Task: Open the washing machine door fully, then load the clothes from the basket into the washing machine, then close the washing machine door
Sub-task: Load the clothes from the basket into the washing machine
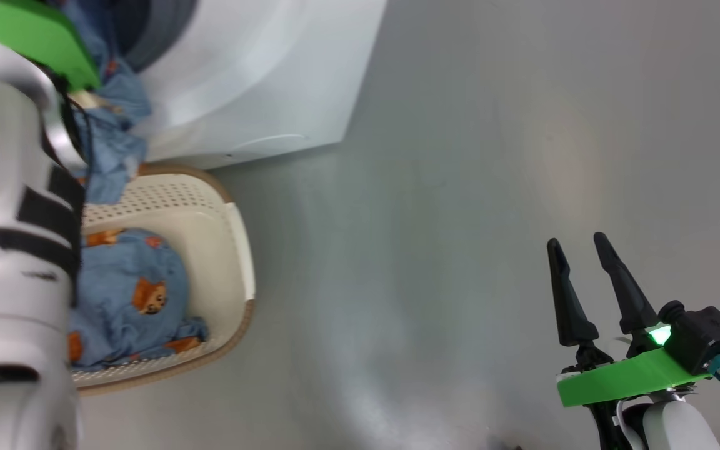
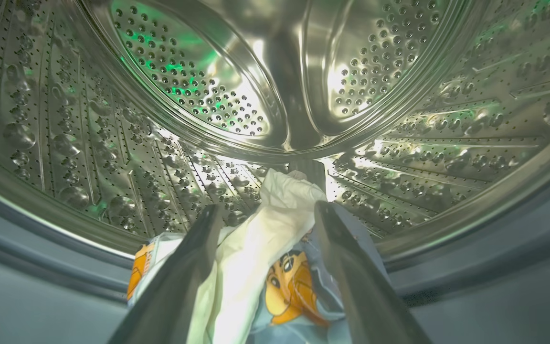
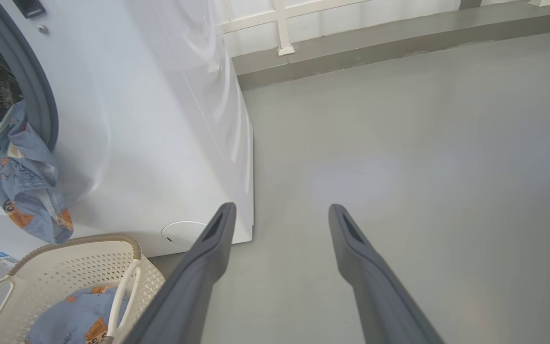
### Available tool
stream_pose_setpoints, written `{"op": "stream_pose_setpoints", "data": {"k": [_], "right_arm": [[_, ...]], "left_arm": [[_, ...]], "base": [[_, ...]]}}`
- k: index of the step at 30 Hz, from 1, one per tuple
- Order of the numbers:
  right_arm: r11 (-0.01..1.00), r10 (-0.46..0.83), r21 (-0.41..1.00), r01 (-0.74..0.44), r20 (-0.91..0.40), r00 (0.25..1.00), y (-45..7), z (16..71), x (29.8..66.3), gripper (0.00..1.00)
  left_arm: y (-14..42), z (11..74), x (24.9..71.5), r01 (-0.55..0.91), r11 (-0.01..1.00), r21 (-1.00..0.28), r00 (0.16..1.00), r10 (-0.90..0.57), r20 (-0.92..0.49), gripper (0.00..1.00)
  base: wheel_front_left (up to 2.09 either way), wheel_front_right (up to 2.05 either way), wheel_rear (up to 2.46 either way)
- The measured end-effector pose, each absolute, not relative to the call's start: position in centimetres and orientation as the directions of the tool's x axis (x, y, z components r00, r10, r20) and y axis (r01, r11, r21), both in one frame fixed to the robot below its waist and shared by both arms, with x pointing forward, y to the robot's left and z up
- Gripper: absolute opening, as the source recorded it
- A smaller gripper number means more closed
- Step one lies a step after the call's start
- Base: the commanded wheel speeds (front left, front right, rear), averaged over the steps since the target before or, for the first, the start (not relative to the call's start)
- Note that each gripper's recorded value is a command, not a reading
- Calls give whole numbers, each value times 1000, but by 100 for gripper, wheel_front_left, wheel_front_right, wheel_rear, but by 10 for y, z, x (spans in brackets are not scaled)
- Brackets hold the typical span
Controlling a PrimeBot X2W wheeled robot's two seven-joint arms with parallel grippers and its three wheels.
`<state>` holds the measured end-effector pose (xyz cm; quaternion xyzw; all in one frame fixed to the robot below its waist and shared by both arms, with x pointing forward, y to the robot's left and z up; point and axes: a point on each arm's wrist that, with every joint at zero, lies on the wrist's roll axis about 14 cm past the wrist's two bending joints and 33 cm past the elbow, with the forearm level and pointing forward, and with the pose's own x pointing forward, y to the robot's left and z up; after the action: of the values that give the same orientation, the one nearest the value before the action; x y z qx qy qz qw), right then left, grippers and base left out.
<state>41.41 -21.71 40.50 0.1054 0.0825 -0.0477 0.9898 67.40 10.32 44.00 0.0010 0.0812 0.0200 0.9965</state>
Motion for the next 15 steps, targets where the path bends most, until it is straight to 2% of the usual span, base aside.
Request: {"op": "stream_pose_setpoints", "data": {"k": [11, 15], "right_arm": [[979, -4, 200, 32, -138, 990, -194, 414, 424, 100], [979, 6, 202, 19, -125, 992, -190, 417, 427, 100]], "left_arm": [[125, 452, 612, -63, 997, -33, 997, 61, -56, 100], [135, 441, 577, -86, 995, -44, 994, 83, -66, 100]], "base": [[0, 0, 0], [0, 0, 0]]}}
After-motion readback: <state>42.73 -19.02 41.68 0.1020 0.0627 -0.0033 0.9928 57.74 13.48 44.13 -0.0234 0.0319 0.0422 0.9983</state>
